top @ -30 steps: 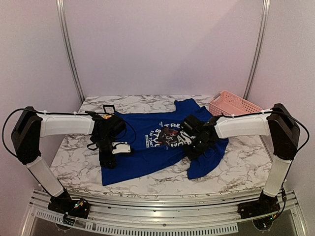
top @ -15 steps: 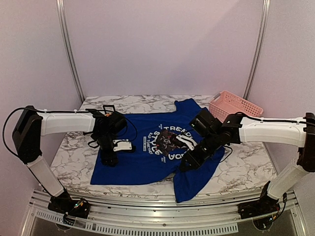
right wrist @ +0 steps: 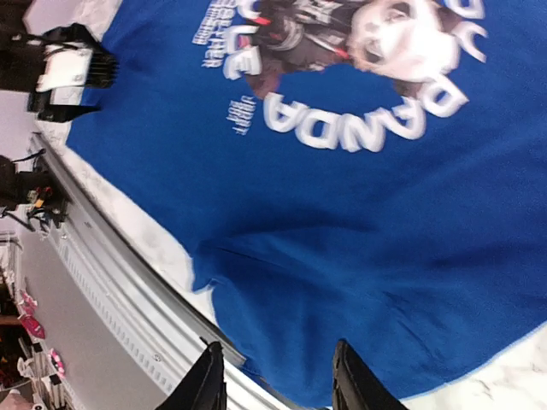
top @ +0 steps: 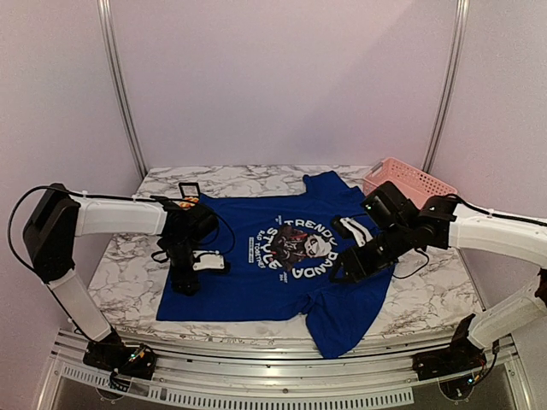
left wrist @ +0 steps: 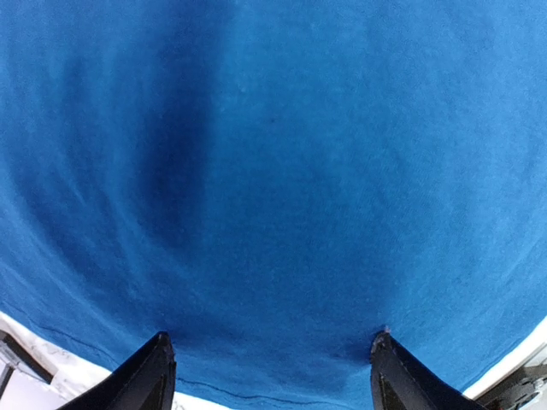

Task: Pin the brooch onto the clothing
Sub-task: Smooth out the flattened clothing at the center of the board.

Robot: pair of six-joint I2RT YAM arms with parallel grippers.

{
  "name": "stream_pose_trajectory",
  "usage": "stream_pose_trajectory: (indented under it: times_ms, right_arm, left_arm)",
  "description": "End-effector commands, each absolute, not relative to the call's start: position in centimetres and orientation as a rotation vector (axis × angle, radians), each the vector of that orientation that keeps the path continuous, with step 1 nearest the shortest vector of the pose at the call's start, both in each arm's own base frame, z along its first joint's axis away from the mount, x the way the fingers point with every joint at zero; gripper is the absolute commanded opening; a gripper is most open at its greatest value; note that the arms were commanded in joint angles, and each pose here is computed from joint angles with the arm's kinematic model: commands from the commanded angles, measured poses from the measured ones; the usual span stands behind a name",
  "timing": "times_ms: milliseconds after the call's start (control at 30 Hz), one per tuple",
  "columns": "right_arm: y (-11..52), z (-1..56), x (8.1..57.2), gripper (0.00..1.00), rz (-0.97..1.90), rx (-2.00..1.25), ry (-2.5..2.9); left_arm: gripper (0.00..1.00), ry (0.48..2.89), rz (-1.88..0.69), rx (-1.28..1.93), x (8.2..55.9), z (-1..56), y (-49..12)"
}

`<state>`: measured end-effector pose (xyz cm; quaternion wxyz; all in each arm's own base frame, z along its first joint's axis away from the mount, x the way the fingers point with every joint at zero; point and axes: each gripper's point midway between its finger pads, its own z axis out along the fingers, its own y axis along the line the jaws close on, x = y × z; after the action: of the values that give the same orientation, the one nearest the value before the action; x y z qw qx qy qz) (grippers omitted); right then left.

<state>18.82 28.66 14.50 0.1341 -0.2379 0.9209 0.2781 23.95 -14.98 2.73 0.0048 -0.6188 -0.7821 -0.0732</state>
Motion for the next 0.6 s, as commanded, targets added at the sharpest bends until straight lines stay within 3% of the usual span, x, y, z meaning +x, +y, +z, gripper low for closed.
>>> stream_pose_trajectory:
  times_ms: [0, 167, 400, 567]
  right_arm:
    - [20.9, 9.7, 21.4, 0.31, 0.565, -0.07, 2.814]
    - [18.7, 5.0, 22.4, 0.0, 0.376, 0.196, 2.887]
    - [10.1, -0.8, 22.2, 0.0, -0.233, 0.446, 2.939]
    - [7.2, 0.9, 25.4, 0.0, -0.283, 0.549, 2.817]
  left_arm:
    - [0.78, -2.428, -0.321, -1.893, 24.7, 0.6, -13.4]
    - [0.78, -2.412, -0.354, -1.878, 24.7, 0.0, -12.9]
    - [0.78, -2.402, -0.382, -1.871, 24.5, -0.3, -12.0]
    - [0.78, -2.405, -0.385, -1.87, 25.0, -0.3, -12.0]
